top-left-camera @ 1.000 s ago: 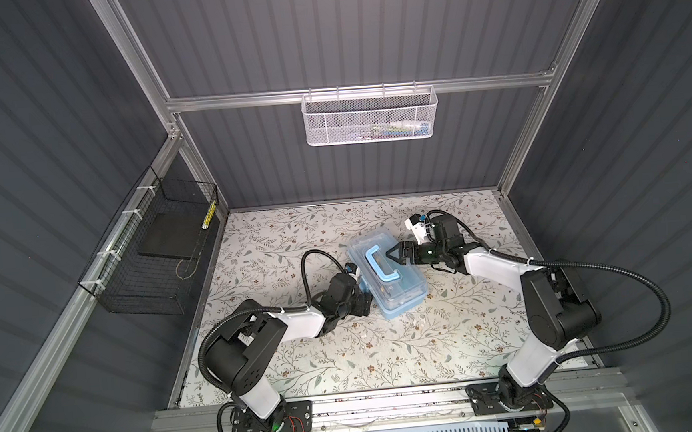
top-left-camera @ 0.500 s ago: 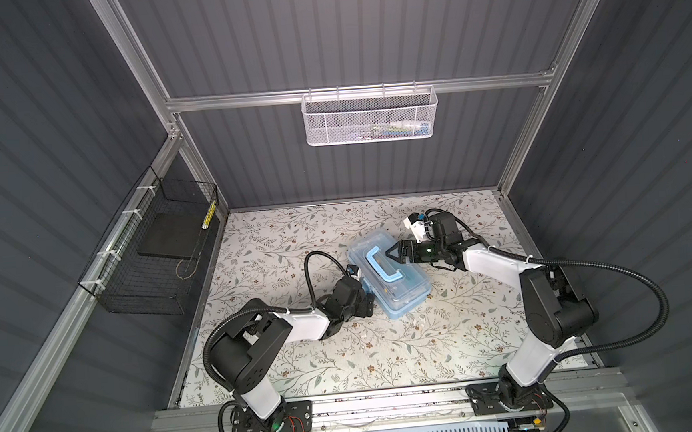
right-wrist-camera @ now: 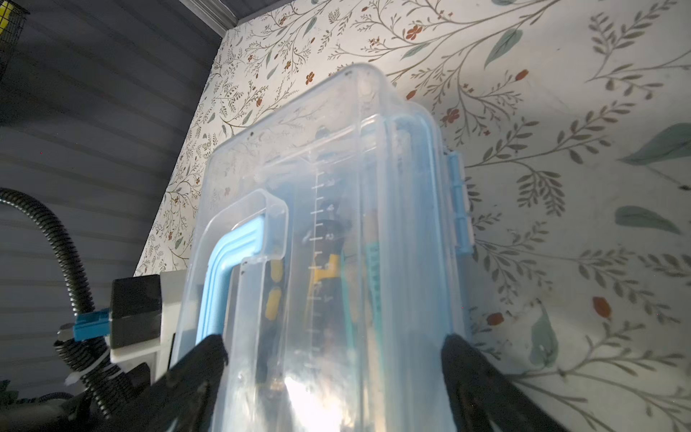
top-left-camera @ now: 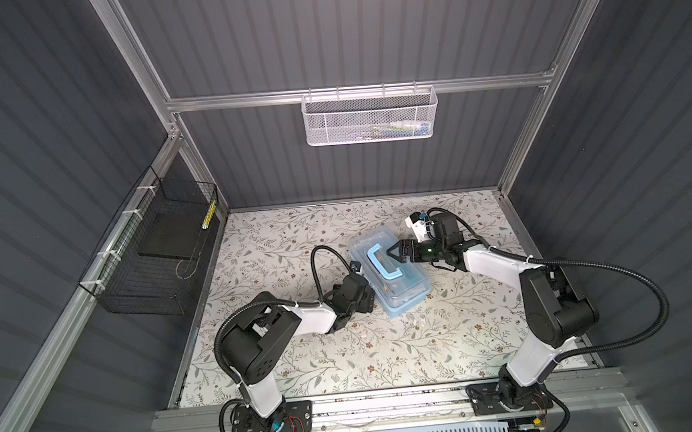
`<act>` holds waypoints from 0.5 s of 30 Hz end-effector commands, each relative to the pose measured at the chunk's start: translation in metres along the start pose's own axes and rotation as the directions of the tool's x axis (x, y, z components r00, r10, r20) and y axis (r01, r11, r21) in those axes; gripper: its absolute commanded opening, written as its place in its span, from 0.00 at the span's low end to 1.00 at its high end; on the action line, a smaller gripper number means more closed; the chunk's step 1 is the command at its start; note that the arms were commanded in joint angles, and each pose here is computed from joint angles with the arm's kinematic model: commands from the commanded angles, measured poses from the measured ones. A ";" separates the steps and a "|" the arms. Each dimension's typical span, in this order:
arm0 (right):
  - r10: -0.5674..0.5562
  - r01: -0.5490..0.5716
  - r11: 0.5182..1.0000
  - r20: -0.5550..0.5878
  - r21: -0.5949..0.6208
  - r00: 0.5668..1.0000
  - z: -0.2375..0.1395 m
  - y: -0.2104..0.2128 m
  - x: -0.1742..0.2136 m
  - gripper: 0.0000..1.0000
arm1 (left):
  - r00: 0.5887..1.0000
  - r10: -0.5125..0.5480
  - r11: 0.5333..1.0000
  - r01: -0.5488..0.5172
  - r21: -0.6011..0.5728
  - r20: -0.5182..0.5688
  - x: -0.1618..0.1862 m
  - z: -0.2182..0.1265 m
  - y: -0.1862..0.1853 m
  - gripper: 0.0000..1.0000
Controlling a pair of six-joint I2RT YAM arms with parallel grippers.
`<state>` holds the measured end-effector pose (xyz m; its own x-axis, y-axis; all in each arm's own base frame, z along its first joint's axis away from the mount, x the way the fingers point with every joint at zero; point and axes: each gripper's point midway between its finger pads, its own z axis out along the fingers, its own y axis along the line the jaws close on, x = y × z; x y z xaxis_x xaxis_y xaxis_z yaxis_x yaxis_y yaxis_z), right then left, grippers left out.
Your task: Pack the tool kit
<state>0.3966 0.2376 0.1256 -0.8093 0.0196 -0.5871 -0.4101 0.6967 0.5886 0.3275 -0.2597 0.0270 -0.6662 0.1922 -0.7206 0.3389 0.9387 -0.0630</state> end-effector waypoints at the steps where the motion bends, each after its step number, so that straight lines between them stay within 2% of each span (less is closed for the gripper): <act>1: 0.053 -0.060 0.997 -0.121 -0.053 0.991 0.006 0.009 0.037 0.92 | 1.000 -0.027 0.998 0.027 -0.058 0.006 -0.004 -0.009 0.021 0.84; 7: 0.053 -0.061 0.996 -0.122 -0.067 0.991 0.007 0.011 0.038 0.92 | 0.995 -0.073 0.995 0.077 -0.062 0.075 -0.023 -0.025 0.042 0.80; 15: 0.055 -0.063 0.996 -0.121 -0.065 0.991 0.004 0.011 0.041 0.92 | 0.989 -0.090 0.996 0.090 0.008 0.119 -0.045 -0.042 0.032 0.77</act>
<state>0.3848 0.2477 0.1259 -0.8179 0.0015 -0.5753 -0.4363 0.6502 0.6220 0.3428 -0.2207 0.0737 -0.6245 0.0778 -0.7771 0.2570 0.9601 -0.1104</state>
